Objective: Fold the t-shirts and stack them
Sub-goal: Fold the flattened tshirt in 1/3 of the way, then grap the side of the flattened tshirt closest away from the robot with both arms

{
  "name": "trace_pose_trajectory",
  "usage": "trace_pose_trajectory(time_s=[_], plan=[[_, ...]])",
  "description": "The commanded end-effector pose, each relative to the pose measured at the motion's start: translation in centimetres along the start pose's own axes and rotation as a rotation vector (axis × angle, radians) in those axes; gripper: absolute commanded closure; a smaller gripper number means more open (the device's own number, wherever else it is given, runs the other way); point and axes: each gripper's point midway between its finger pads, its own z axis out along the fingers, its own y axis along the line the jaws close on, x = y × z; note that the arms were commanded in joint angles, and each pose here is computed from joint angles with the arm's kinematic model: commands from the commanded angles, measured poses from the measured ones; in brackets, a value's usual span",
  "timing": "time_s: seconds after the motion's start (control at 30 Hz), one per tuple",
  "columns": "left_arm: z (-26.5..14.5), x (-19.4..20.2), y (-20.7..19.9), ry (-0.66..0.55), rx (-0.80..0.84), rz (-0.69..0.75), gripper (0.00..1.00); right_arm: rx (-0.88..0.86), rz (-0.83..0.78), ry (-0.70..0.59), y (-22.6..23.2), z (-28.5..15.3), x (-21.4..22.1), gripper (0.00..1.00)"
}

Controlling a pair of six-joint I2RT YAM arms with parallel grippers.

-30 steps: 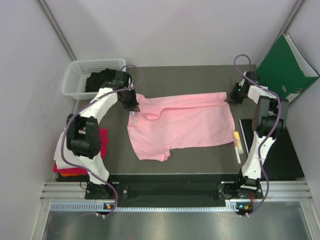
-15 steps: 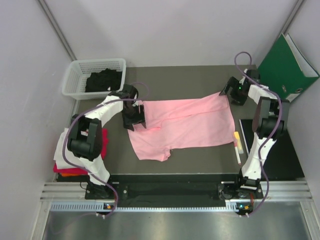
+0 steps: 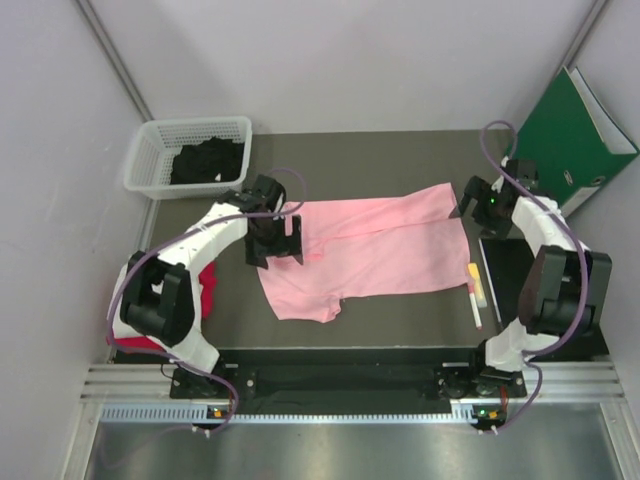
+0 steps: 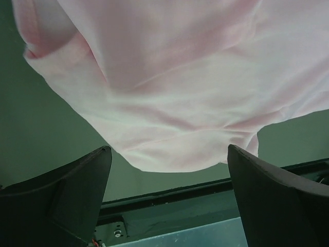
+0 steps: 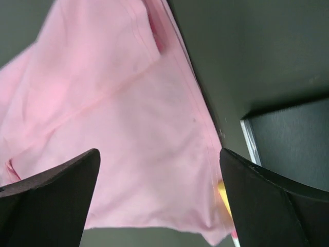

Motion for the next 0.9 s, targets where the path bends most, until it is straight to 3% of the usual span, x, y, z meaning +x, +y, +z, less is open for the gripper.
trace_pose_trajectory(time_s=[0.0, 0.23, 0.4, 0.63, 0.87], plan=[[-0.6, 2.9, -1.1, 0.025, 0.023, 0.02, 0.02, 0.037, -0.012, 0.08, -1.2, -2.6, 3.7, 0.03], [-0.8, 6.1, -2.9, 0.038, 0.003, 0.152, 0.02, 0.05, 0.011, 0.183, -1.7, -5.5, 8.1, 0.24], [-0.6, 8.2, -4.5, 0.012, -0.069, 0.3, 0.01, 0.037, 0.09, 0.271, -1.9, -6.5, 12.3, 0.26], [0.4, 9.9, -6.9, -0.05, -0.183, 0.48, 0.01, -0.091, 0.315, 0.265, -0.4, -6.3, 14.6, 0.24], [3.4, 11.3, -8.0, -0.038, -0.244, 0.596, 0.05, -0.189, 0.41, 0.214, 0.7, -5.9, 15.4, 0.24]])
